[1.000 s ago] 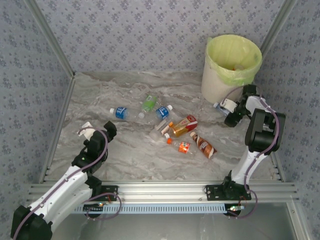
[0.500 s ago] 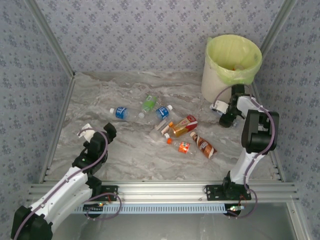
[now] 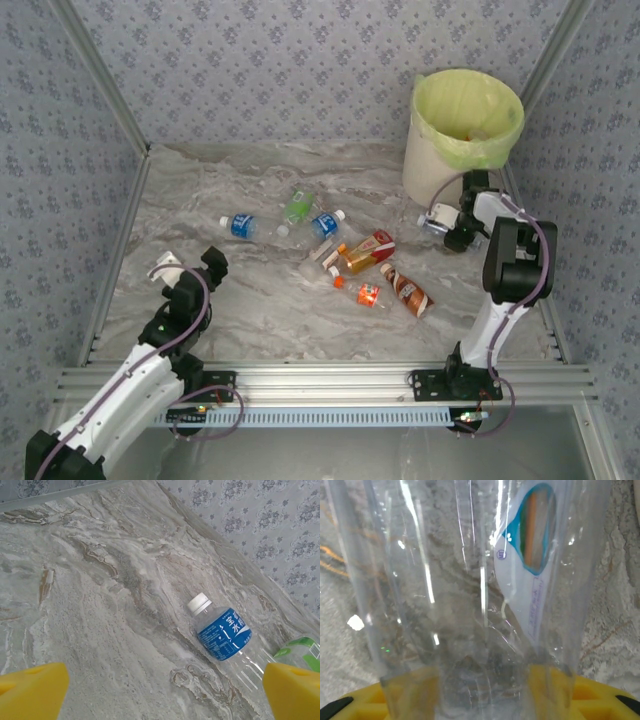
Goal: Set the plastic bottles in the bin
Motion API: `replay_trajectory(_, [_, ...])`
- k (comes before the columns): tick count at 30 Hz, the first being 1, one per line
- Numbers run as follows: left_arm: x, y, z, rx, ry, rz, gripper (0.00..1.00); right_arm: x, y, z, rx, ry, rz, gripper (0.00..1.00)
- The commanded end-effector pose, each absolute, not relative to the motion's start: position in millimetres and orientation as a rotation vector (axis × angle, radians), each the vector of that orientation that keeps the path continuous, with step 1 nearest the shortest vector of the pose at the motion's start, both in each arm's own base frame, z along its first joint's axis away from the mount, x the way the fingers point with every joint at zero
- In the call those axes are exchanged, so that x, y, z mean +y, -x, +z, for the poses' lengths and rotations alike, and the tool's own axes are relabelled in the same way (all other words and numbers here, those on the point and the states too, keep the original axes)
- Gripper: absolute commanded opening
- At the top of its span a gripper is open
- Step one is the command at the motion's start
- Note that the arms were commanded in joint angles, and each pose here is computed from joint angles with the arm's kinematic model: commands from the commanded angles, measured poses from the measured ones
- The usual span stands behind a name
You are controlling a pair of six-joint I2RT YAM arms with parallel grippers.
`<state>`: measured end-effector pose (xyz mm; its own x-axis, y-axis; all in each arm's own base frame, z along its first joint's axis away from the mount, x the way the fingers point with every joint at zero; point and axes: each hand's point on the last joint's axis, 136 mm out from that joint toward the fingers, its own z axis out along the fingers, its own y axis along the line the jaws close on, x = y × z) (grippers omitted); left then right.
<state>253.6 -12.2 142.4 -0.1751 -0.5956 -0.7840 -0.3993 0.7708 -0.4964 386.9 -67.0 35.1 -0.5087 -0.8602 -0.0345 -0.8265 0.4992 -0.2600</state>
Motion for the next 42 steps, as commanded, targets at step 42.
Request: replay_trajectory(42, [-61.9, -308.6, 152.5, 1.957, 0.717, -0.347, 0.99, 43.6, -416.7, 404.0, 1.752, 0.381, 0.086, 0.4])
